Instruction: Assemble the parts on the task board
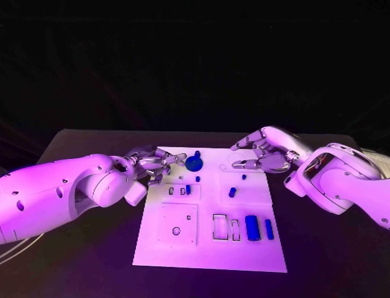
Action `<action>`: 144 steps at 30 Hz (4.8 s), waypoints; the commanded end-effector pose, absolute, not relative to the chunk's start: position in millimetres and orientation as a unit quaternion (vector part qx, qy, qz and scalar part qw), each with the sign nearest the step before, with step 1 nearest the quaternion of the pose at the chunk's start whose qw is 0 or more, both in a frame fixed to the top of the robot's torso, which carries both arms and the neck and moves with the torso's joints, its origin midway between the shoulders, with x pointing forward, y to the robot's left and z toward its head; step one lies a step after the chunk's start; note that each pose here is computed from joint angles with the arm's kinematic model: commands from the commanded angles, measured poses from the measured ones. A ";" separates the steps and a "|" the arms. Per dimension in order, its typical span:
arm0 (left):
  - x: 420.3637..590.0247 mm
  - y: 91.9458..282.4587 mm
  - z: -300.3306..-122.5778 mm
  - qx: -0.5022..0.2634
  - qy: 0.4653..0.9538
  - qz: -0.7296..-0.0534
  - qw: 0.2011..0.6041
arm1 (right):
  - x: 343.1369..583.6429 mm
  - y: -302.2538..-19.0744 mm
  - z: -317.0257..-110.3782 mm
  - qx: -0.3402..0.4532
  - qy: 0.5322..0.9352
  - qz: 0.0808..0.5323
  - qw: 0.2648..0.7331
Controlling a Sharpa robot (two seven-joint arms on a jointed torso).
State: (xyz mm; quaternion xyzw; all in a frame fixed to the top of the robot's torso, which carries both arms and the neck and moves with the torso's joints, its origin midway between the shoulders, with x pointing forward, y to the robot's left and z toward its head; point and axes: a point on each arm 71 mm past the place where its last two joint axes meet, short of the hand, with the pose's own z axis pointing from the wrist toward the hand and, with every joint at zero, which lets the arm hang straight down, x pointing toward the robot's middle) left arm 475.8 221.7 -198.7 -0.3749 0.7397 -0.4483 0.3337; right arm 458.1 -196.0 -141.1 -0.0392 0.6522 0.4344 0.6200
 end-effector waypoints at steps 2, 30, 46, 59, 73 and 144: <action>475.9 221.2 -202.4 -0.258 0.866 -0.291 0.314 | 467.5 -214.3 -140.6 0.026 0.657 0.447 0.607; 520.1 175.4 -187.8 -0.094 0.914 -0.124 0.376 | 487.0 -240.0 -148.5 0.052 0.674 0.394 0.623; 522.7 156.7 -194.7 -0.060 0.927 -0.113 0.352 | 488.6 -238.8 -149.2 0.054 0.675 0.390 0.624; 525.4 153.5 -199.2 -0.057 0.933 -0.110 0.337 | 489.2 -238.9 -149.4 0.054 0.673 0.391 0.625; 522.6 146.3 -202.8 -0.043 0.940 -0.110 0.321 | 490.0 -238.8 -149.6 0.057 0.672 0.395 0.624; 506.8 156.5 -197.9 -0.113 0.905 -0.161 0.378 | 492.4 -238.6 -156.2 0.059 0.684 0.392 0.613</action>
